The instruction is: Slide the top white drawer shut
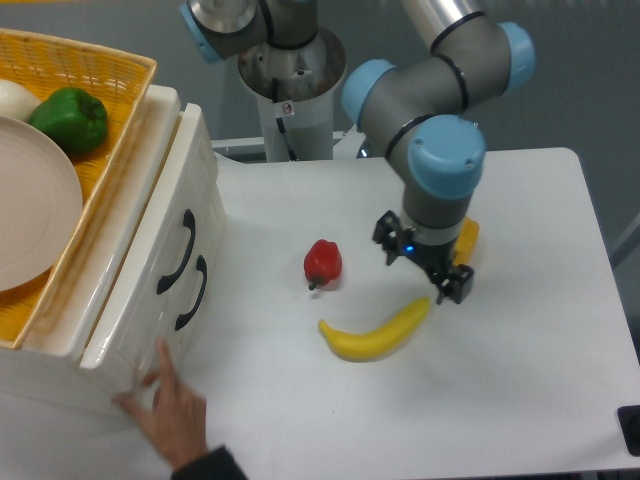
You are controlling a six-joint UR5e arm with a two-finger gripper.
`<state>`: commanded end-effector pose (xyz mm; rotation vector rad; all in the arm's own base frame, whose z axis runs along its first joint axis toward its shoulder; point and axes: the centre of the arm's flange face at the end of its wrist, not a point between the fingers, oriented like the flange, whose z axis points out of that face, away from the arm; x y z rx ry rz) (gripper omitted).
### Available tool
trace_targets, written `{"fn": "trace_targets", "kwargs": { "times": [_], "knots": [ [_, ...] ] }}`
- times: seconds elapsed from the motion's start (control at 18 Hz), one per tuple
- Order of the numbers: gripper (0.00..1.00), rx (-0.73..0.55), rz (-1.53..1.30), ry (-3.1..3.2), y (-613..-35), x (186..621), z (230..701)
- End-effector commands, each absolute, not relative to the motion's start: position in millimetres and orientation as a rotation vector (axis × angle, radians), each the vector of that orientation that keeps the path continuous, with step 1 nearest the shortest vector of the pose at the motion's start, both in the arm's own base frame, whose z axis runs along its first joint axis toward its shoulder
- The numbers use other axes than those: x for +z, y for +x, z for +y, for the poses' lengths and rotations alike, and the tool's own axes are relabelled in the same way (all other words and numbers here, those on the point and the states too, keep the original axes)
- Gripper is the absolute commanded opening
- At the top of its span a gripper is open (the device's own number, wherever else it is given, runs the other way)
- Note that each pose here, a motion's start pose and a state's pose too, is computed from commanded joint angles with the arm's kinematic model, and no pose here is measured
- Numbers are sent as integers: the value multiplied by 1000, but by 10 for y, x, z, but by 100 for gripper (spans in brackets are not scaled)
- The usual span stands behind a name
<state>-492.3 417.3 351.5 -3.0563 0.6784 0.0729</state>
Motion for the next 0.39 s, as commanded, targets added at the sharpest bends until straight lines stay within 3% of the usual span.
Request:
{"fn": "trace_targets", "kwargs": {
  "times": [0.39],
  "knots": [
    [100,79,752,-3053,-5282,3478,3734]
  ]
}}
